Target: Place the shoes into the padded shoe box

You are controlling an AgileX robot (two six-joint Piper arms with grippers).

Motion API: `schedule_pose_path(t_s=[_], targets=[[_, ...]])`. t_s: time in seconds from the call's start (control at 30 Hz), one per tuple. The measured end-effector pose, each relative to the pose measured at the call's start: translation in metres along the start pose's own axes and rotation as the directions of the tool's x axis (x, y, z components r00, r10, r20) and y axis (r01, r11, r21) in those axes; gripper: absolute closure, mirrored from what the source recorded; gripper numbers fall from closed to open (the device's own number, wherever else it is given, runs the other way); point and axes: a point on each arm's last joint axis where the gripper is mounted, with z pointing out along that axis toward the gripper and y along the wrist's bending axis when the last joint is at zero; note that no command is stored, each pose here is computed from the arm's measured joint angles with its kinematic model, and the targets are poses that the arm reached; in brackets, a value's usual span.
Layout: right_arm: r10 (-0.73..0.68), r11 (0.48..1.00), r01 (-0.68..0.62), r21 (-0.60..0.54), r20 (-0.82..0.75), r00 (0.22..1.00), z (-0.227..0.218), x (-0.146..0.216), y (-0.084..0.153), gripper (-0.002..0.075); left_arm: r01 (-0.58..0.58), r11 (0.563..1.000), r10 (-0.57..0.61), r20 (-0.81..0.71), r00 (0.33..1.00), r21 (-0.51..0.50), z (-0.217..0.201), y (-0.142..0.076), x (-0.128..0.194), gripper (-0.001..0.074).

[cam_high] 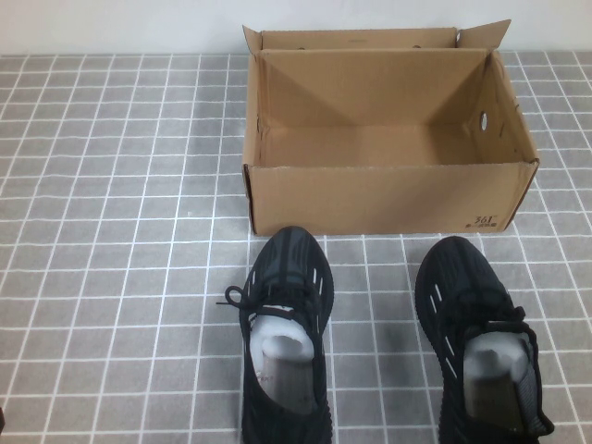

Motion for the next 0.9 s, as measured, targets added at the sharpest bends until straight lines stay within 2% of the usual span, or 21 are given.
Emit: schedule_pose_path(t_s=[0.1,0.2,0.27,0.37,0.47,0.6,0.8,0.9], targets=[[-0.021,0.999,0.025,0.028,-0.111,0.994,0.006,0.011,-0.003,0.0734,0.0,1.0,0.0,0.0,1.0,0.0,0.0,0.0,0.0,0.0738],[-0.114,0.992,0.124,0.027,-0.237,0.965,0.013,0.019,-0.005,0.0734,0.0,1.0,0.0,0.0,1.0,0.0,0.0,0.0,0.0,0.0738],[-0.211,0.976,0.214,-0.026,-0.324,0.922,0.02,0.022,-0.002,0.0734,0.0,1.0,0.0,0.0,1.0,0.0,0.0,0.0,0.0,0.0738],[-0.363,0.931,0.31,-0.19,-0.415,0.835,0.032,0.023,0.009,0.0734,0.0,1.0,0.0,0.0,1.0,0.0,0.0,0.0,0.0,0.0738],[-0.514,0.846,0.35,-0.401,-0.444,0.734,0.045,0.027,0.025,0.0734,0.0,1.0,0.0,0.0,1.0,0.0,0.0,0.0,0.0,0.0738],[-0.703,0.665,0.333,-0.669,-0.408,0.583,0.058,0.039,0.05,0.0734,0.0,1.0,0.0,0.0,1.0,0.0,0.0,0.0,0.0,0.0738],[-0.869,0.429,0.282,-0.858,-0.308,0.386,0.065,0.068,0.075,0.0727,0.0,1.0,0.0,0.0,1.0,0.0,0.0,0.0,0.0,0.0738],[-0.909,0.348,0.249,-0.904,-0.261,0.324,0.064,0.081,0.085,0.0661,0.0,1.0,0.0,0.0,1.0,0.0,0.0,0.0,0.0,0.0738]])
